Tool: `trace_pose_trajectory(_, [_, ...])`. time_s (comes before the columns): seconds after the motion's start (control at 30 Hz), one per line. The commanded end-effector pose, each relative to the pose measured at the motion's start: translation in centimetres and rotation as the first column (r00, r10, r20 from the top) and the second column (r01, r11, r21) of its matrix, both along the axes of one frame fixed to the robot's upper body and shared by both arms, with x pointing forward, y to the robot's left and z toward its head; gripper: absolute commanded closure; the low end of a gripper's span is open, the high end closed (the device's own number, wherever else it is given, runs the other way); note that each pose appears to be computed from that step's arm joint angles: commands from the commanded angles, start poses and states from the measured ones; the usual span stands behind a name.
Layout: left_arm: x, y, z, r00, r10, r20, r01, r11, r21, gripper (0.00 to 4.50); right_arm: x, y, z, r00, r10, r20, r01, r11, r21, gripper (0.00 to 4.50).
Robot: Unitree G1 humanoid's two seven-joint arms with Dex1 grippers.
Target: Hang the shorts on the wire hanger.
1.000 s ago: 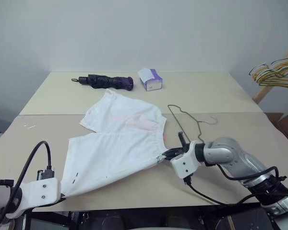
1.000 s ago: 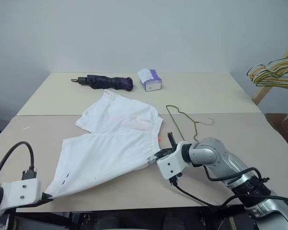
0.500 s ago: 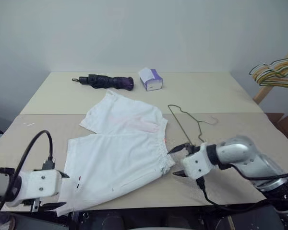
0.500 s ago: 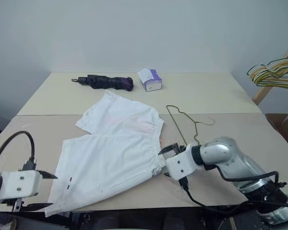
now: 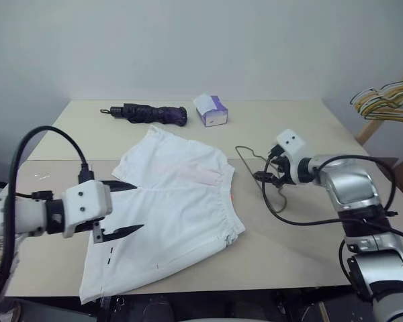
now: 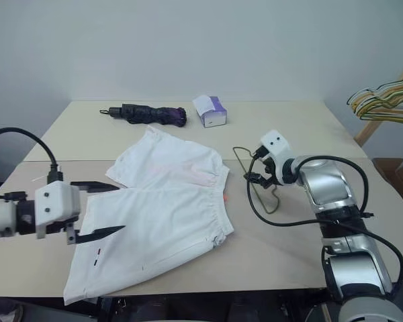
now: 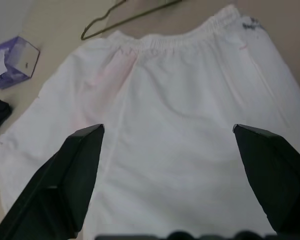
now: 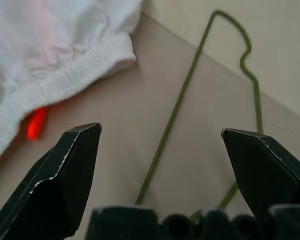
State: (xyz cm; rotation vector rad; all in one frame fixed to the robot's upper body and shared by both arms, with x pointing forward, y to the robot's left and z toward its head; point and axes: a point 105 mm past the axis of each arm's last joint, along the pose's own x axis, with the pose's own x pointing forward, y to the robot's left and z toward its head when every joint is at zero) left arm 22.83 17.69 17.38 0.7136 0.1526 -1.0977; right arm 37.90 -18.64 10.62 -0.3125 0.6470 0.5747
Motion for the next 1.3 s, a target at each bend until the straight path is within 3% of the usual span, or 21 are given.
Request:
trace_pose_trajectory(0.03, [-0.2, -1.6, 1.0, 0.998, -0.058, 0.021, 0.059, 0.996, -0.063, 0.04, 0.2, 0.7, -0.9, 0.998, 0.044, -0.043, -0.044, 0.999, 0.009, 0.0])
trace_pose_trajectory(0.3, [0.0, -1.6, 0.8, 0.998, -0.061, 0.028, 0.063, 0.996, -0.063, 0.04, -0.4, 1.0, -4.6, 0.982, 0.037, -0.186, -0.04, 0.999, -0.008, 0.0])
trace_pose_trajectory(0.73, [0.8, -2.7, 1.2, 0.996, -0.046, 0.073, 0.055, 0.991, -0.12, 0.0, -0.9, 0.3, -6.9, 0.968, -0.046, -0.246, 0.015, 0.992, -0.127, 4.31])
trace_pose_trajectory(0.87, [2.0, -2.7, 1.1, 0.995, 0.014, 0.096, 0.0, 0.99, -0.142, 0.0, -0.9, -0.5, -7.0, 0.975, -0.087, -0.205, 0.05, 0.982, -0.18, 4.47])
trace_pose_trajectory(1.0, [4.9, -2.8, 0.7, 0.978, 0.204, 0.031, -0.188, 0.942, -0.279, 0.0, 0.5, -1.5, -3.9, 0.98, -0.197, -0.011, 0.191, 0.96, -0.206, 4.47])
trace_pose_trajectory(1.1, [6.4, -3.5, 0.5, 0.942, 0.296, -0.155, -0.334, 0.825, -0.456, 0.0, 0.8, -1.4, 0.3, 0.956, -0.233, 0.181, 0.259, 0.955, -0.142, 4.47])
trace_pose_trajectory(1.23, [7.4, -5.2, 0.8, 0.878, 0.233, -0.418, -0.465, 0.625, -0.627, 0.0, -0.6, 0.5, 4.8, 0.91, -0.178, 0.373, 0.207, 0.978, -0.038, 4.47])
trace_pose_trajectory(1.3, [7.4, -6.3, 1.6, 0.852, 0.107, -0.513, -0.492, 0.498, -0.713, 0.0, -2.0, 2.5, 6.9, 0.868, -0.082, 0.49, 0.103, 0.995, -0.017, 4.47])
